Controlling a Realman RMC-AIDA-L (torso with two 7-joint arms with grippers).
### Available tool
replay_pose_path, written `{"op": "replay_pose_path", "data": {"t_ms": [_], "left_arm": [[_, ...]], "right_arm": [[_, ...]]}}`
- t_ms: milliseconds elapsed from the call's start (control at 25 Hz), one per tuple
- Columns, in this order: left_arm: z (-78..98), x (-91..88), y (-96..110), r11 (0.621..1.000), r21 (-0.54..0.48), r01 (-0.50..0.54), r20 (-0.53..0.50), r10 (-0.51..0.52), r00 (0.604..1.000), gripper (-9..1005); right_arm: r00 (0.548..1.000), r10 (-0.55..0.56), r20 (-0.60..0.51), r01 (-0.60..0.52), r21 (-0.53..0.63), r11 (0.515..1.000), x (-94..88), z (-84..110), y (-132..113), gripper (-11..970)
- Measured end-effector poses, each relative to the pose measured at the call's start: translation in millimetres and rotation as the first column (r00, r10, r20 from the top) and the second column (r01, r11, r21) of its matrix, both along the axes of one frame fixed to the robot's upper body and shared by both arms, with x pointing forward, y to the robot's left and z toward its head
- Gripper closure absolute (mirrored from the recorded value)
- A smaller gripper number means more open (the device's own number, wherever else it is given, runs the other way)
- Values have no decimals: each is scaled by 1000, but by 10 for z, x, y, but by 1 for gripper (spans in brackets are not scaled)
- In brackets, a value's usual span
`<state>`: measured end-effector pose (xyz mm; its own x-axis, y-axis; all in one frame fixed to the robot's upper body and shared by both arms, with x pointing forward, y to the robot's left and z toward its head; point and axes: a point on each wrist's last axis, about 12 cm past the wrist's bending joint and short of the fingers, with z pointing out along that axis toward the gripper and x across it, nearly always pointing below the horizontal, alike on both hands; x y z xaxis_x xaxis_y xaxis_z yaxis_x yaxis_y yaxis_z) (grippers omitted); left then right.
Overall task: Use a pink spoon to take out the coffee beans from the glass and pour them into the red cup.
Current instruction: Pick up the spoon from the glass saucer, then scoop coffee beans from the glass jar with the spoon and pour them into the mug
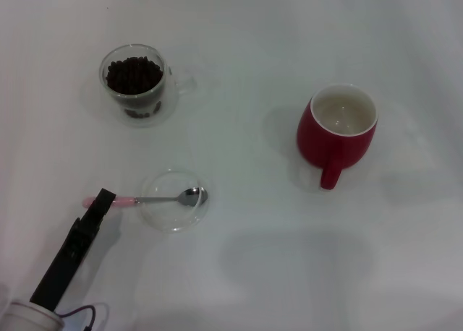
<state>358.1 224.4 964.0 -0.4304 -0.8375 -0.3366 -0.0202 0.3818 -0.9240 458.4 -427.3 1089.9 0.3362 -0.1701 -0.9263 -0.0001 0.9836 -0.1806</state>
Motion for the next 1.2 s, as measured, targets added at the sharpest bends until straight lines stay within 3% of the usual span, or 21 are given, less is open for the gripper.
{"op": "replay_pose_path", "data": {"t_ms": [320, 680, 920, 1200], "left_arm": [[51, 17, 15, 1000, 29, 6, 59, -8, 998, 864], [149, 40, 120, 998, 55, 4, 173, -14, 985, 863], [270, 62, 303, 997, 80, -11, 309, -14, 951, 862], [500, 389, 660, 990, 133, 35, 479, -95, 873, 864]], "right_arm": [[1000, 1, 0, -1, 2, 1000, 11, -2, 11, 264], [1000, 9, 0, -9, 6, 1000, 33, -12, 48, 264], [1000, 18, 0, -18, 9, 1000, 42, -19, 76, 264], [999, 47, 6, -47, 26, 999, 73, -52, 155, 264]]}}
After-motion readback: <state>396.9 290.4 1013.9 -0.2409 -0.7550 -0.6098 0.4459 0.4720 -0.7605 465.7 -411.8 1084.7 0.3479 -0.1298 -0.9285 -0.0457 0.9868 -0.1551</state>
